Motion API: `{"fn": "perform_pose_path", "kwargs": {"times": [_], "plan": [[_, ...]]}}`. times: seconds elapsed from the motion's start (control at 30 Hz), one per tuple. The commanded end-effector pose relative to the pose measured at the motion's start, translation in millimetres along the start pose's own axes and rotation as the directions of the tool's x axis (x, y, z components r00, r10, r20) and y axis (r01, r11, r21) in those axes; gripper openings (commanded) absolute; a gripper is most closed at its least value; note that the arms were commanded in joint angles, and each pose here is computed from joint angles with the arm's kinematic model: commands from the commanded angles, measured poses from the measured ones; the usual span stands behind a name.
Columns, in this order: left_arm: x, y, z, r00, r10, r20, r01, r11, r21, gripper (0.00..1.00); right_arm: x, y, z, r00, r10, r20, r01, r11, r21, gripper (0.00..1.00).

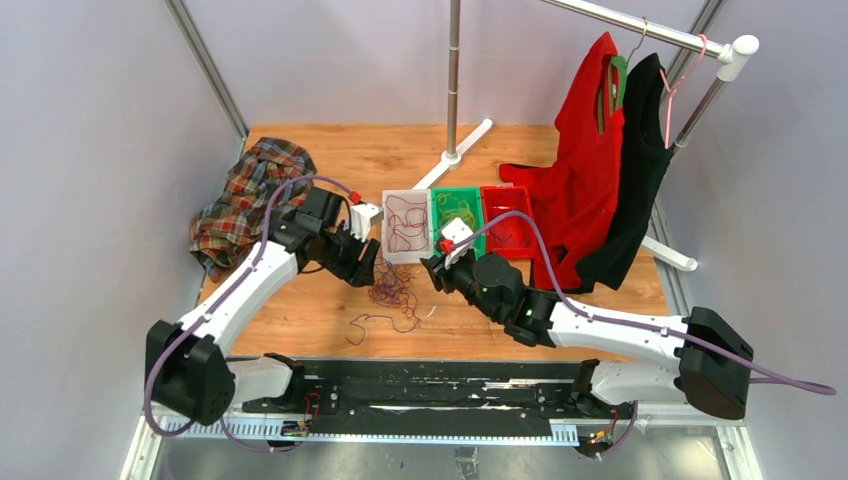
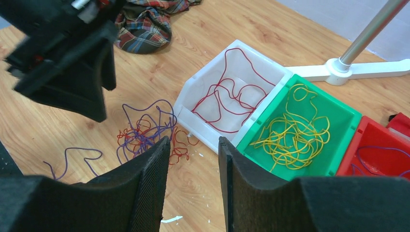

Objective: Untangle the cables

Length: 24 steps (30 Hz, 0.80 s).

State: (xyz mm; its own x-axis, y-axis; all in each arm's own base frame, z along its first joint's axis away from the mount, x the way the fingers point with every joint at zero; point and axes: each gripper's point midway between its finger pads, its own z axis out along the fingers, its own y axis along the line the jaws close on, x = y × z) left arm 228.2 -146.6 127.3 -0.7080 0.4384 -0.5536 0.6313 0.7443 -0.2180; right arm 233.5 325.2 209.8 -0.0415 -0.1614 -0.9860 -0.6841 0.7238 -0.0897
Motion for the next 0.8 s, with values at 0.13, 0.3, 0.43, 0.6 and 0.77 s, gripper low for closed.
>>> {"fn": "perform_pose_path", "kwargs": {"times": [0.13, 0.3, 0.43, 0.6, 0.77], "plan": [[-3.8, 31.7, 37.0, 0.999, -0.036, -0.036, 0.034, 0.998, -0.053, 0.59, -16.3, -13.1, -3.4, 0.999, -0.011, 0.048, 0.008, 0.998, 0.064, 0.42], [1.2, 38.2, 51.8, 0.999, -0.023, -0.037, 0.022, 0.999, -0.039, 0.54, -19.7, -9.6, 0.0, 0.998, -0.009, 0.055, 0.007, 0.999, 0.049, 0.41], [-11.1, 31.9, 54.3, 1.000, -0.012, 0.007, 0.012, 1.000, 0.010, 0.25, -17.1, -6.1, 3.6, 0.999, -0.001, 0.050, -0.001, 0.999, 0.039, 0.39], [-26.3, 12.3, 34.5, 0.997, 0.043, 0.060, -0.048, 0.995, 0.091, 0.02, -16.4, -3.4, 7.8, 0.999, -0.001, 0.046, -0.001, 0.999, 0.033, 0.40], [-23.1, 6.7, 13.9, 0.989, 0.114, 0.093, -0.121, 0.990, 0.070, 0.01, -18.0, -2.9, 10.2, 0.999, 0.000, 0.047, -0.001, 0.999, 0.035, 0.43]]}}
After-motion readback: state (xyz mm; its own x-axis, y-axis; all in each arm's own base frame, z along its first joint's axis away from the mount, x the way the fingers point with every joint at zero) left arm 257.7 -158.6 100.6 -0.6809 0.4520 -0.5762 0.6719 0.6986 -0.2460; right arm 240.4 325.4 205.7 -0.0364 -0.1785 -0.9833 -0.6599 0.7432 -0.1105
